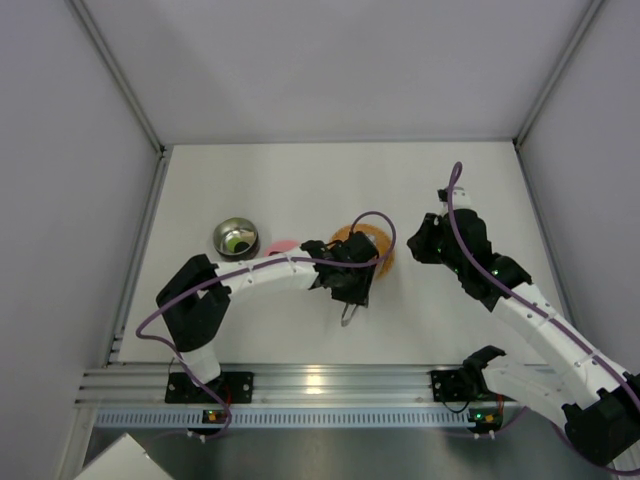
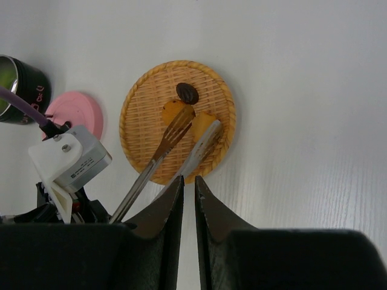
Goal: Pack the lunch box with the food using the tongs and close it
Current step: Pick up the fake food from the plate, then place the fake food in the packing box.
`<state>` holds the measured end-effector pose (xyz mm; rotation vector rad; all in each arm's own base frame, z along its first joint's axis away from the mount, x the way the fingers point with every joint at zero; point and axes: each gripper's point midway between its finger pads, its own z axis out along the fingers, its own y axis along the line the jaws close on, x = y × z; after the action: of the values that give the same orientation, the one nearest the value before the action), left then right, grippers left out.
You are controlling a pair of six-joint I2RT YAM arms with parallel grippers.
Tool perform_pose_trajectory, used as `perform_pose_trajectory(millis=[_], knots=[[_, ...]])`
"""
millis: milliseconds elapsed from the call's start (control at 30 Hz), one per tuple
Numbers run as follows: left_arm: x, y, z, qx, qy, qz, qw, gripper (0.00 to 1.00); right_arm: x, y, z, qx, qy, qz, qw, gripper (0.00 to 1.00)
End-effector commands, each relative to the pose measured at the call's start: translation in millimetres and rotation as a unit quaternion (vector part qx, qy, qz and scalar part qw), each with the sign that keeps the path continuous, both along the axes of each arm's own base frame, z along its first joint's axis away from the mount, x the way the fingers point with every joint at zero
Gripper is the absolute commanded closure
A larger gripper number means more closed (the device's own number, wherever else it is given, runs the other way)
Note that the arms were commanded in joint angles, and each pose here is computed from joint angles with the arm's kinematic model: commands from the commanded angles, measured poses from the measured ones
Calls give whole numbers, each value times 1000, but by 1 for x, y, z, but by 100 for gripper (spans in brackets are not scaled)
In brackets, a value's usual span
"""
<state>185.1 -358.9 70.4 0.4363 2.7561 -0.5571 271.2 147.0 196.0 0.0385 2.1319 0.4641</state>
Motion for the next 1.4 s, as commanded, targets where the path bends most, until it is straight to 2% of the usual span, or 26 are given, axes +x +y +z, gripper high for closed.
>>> perform_pose_trajectory(millis=[0,433,633,800,967,1200,1367], knots=[[9,-14,43,-59,-33,2,998,57,3,0,8,-4,-15,1,1000,88],[18,12,74,-44,-84,30,995,58,2,1,5,-2,-11,2,1000,88],[27,37,89,-26,-116,63,991,58,2,1,5,0,-11,1,1000,88],[38,81,96,-35,-121,107,986,58,2,2,4,1,-9,4,1000,88],[56,142,96,-20,-123,163,979,57,3,5,4,5,-8,6,1000,88],[68,236,85,11,-126,266,956,55,4,11,1,13,-1,16,1000,89],[61,257,71,11,-112,292,950,55,4,13,1,14,0,18,1000,89]])
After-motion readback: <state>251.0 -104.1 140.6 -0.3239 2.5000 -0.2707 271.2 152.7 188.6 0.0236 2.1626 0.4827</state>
